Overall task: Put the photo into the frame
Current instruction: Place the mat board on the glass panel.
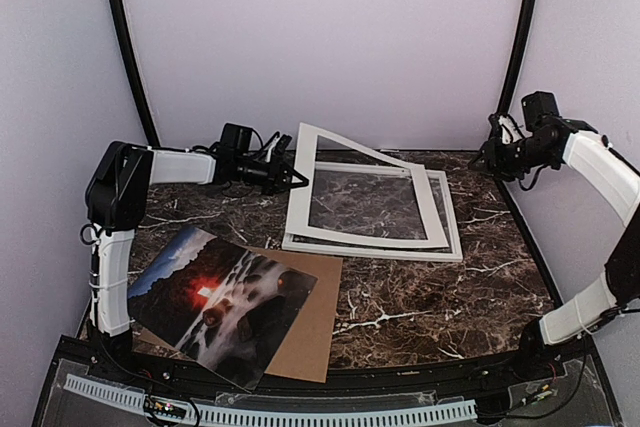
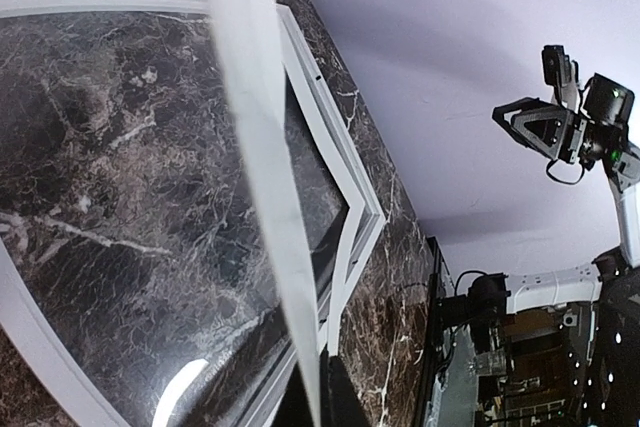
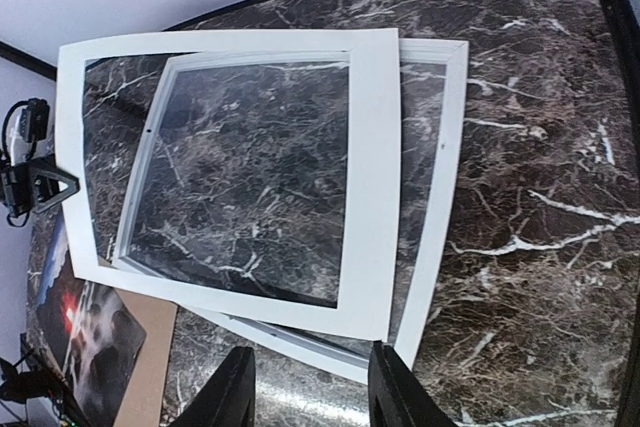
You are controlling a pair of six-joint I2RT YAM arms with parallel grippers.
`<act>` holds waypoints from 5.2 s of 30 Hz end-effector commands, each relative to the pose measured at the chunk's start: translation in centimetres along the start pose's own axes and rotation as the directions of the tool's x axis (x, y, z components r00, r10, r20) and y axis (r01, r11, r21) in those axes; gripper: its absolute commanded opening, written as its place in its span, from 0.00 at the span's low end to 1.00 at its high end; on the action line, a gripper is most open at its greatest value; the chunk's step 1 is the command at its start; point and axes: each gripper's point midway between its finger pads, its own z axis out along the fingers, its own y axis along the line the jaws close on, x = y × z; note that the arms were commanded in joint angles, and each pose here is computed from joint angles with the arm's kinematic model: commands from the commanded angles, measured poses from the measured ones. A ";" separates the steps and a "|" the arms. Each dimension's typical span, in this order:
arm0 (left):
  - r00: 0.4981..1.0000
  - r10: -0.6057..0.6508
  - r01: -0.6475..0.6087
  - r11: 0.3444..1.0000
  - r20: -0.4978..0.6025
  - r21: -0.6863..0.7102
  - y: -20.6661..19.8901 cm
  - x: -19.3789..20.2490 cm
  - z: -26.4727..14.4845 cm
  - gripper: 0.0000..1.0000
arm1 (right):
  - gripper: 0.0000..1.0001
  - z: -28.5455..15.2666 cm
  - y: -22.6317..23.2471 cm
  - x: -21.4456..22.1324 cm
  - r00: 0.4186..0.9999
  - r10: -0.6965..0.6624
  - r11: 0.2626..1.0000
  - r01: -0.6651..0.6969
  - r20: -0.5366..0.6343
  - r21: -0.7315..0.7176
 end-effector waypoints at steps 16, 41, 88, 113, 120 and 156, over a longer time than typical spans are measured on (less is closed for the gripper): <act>0.981 -0.164 0.137 0.965 -0.105 -0.224 4.6 -0.6 1.8 0.00 | 0.39 0.4 -2.6 1.1 1.000 0.012 0.994 -0.013 0.010 0.111; 0.964 -0.180 0.125 0.957 -0.196 -0.263 4.5 1.8 4.9 0.00 | 0.39 2.5 -3.4 2.9 0.999 0.034 0.995 -0.030 -0.042 0.091; 0.954 -0.187 0.133 0.964 -0.234 -0.229 2.6 2.0 5.9 0.00 | 0.38 4.4 -4.3 4.9 0.995 0.052 0.996 -0.045 -0.088 0.080; 0.958 -0.199 0.143 0.955 -0.207 -0.260 1.9 1.4 5.3 0.24 | 0.38 5.9 -5.9 6.1 0.990 0.073 0.990 -0.057 -0.122 0.126; 0.963 -0.200 0.148 0.952 -0.179 -0.267 1.1 1.1 4.6 0.30 | 0.38 6.3 -6.0 6.4 0.988 0.078 0.991 -0.063 -0.131 0.120; 0.964 -0.238 0.205 0.951 -0.122 -0.233 -0.1 0.9 1.8 0.00 | 0.38 7.2 -6.4 7.5 0.985 0.085 0.992 -0.069 -0.151 0.111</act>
